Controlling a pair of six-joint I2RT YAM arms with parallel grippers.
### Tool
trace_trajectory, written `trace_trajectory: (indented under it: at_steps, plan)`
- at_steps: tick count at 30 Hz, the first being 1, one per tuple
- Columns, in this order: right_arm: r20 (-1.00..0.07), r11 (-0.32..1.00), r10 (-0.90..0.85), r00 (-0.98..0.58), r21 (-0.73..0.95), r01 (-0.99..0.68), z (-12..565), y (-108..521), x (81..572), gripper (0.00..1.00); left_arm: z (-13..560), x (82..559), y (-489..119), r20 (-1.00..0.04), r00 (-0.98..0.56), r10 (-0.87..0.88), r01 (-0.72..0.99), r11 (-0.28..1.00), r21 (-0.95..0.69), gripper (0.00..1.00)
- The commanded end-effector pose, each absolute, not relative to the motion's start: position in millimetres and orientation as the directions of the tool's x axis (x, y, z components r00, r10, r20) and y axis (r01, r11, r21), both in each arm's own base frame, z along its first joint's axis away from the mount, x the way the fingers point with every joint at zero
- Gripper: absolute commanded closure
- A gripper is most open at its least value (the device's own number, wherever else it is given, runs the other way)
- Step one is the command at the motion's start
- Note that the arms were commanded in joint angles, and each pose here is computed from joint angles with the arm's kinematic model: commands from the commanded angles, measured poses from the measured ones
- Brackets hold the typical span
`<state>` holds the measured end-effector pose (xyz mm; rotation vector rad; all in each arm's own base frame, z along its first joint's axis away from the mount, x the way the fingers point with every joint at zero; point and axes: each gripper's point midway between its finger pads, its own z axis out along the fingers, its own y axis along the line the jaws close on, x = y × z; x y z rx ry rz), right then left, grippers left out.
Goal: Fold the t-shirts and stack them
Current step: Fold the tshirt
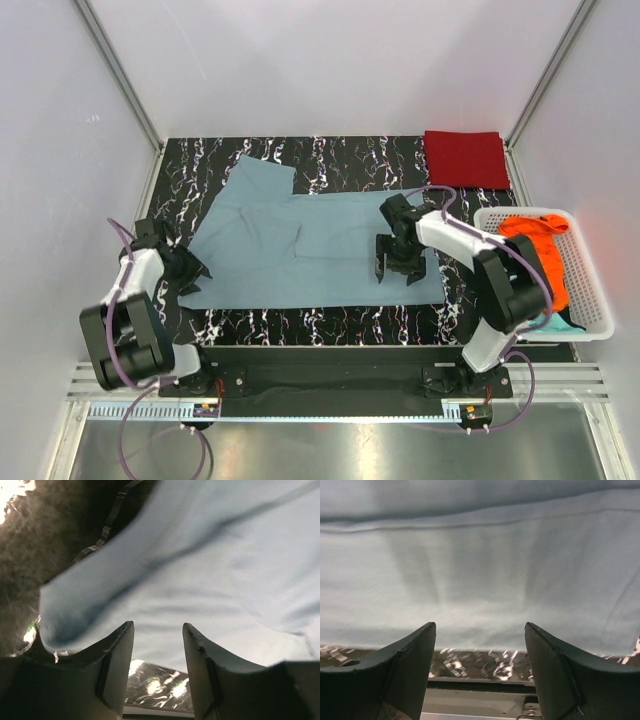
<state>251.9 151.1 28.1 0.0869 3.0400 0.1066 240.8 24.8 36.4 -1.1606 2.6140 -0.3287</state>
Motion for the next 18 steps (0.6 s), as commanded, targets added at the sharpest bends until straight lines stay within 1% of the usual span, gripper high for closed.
trace_trajectory:
  at_steps: [1, 3, 4, 5, 6, 9, 10, 11, 13, 15, 18]
  plan:
    - [-0.23, 0.973, 0.119, -0.966, 0.221, 0.067, 85, 181, 266, 0.22, 65, 246, 21, -0.245, -0.63, -0.737, -0.663, 0.675, -0.324, 0.51]
    - [-0.205, 0.957, 0.153, -0.967, 0.274, 0.093, 89, 194, 265, 0.24, 50, 240, 23, -0.214, -0.623, -0.752, -0.693, 0.658, -0.295, 0.51]
    - [-0.169, 0.949, 0.186, -0.968, 0.285, 0.133, 84, 196, 259, 0.26, 44, 238, 23, -0.196, -0.624, -0.756, -0.702, 0.653, -0.284, 0.51]
    - [-0.175, 0.944, 0.202, -0.964, 0.298, 0.143, 80, 198, 261, 0.3, 40, 237, 25, -0.175, -0.618, -0.767, -0.715, 0.64, -0.282, 0.51]
    - [-0.166, 0.943, 0.222, -0.961, 0.287, 0.169, 75, 194, 258, 0.51, 36, 234, 24, -0.153, -0.615, -0.773, -0.724, 0.631, -0.279, 0.51]
    - [-0.15, 0.948, 0.257, -0.955, 0.232, 0.218, 56, 174, 246, 0.72, 31, 234, 30, -0.145, -0.599, -0.787, -0.739, 0.613, -0.279, 0.52]
    - [-0.144, 0.952, 0.266, -0.953, 0.197, 0.236, 46, 163, 239, 0.83, 33, 236, 32, -0.154, -0.598, -0.786, -0.737, 0.616, -0.28, 0.52]
    - [-0.152, 0.952, 0.273, -0.95, 0.186, 0.244, 44, 157, 238, 0.89, 34, 237, 36, -0.166, -0.595, -0.787, -0.737, 0.616, -0.277, 0.52]
    - [-0.147, 0.947, 0.302, -0.942, 0.158, 0.279, 36, 140, 235, 0.97, 37, 239, 38, -0.174, -0.594, -0.785, -0.735, 0.618, -0.28, 0.53]
    - [-0.148, 0.942, 0.315, -0.938, 0.168, 0.29, 36, 135, 235, 0.99, 37, 238, 38, -0.173, -0.591, -0.788, -0.737, 0.615, -0.281, 0.53]
    - [-0.149, 0.931, 0.348, -0.926, 0.166, 0.324, 35, 128, 231, 0.99, 34, 234, 38, -0.167, -0.585, -0.794, -0.748, 0.608, -0.267, 0.53]
